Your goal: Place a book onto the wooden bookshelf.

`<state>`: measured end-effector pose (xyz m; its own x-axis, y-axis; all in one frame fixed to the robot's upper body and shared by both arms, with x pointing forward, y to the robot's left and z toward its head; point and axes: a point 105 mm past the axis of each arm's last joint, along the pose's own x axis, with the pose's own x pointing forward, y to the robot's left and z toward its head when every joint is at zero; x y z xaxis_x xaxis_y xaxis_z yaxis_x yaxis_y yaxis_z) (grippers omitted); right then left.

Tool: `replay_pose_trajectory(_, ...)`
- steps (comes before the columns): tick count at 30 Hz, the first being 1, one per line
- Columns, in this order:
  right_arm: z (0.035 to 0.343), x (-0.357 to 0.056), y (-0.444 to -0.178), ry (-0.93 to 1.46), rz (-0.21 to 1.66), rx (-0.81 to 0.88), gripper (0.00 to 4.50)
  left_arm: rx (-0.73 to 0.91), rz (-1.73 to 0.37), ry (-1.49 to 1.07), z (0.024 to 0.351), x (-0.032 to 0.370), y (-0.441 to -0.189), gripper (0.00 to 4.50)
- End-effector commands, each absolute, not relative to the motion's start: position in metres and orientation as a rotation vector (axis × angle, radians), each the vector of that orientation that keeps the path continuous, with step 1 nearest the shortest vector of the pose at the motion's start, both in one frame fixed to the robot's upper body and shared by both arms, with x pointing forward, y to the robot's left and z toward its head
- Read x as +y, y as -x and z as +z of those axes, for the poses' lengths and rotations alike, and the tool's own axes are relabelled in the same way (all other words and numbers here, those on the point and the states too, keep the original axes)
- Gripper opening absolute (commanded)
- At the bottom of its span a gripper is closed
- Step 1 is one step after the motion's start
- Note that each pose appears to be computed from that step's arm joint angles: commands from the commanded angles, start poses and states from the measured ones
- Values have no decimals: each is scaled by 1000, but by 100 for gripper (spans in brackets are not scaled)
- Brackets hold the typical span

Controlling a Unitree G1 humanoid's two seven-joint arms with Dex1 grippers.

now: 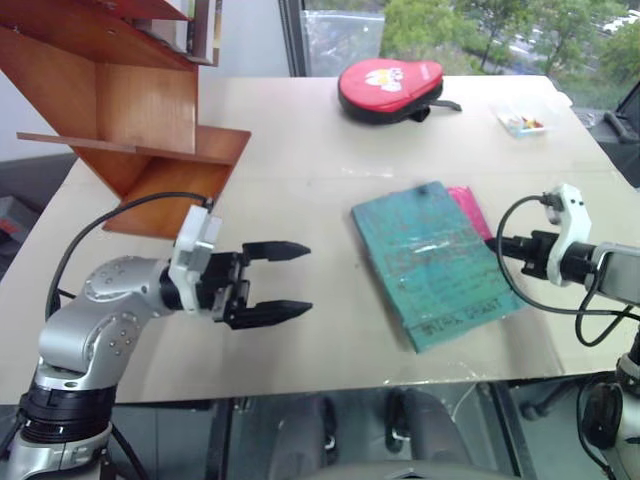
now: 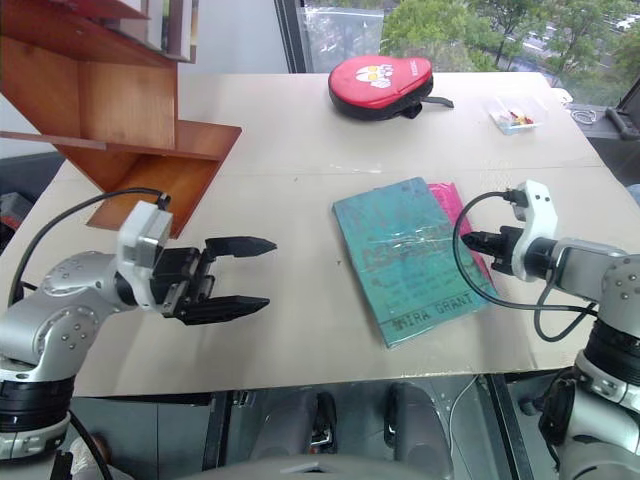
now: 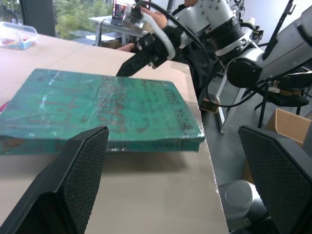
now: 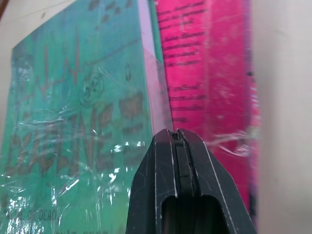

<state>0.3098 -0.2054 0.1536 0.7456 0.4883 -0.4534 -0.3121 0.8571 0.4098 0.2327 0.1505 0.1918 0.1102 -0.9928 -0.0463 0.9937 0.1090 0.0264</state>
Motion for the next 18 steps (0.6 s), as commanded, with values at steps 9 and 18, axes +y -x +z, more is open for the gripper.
replay_pose_trajectory(9, 224, -225, -292, -118, 441, 105, 30, 108, -1176, 98, 180, 163, -257, 450)
replay_pose_trajectory(18, 204, -184, -196, 174, 787, 193, 396, 355, -1059, 434, 159, 152, -273, 450)
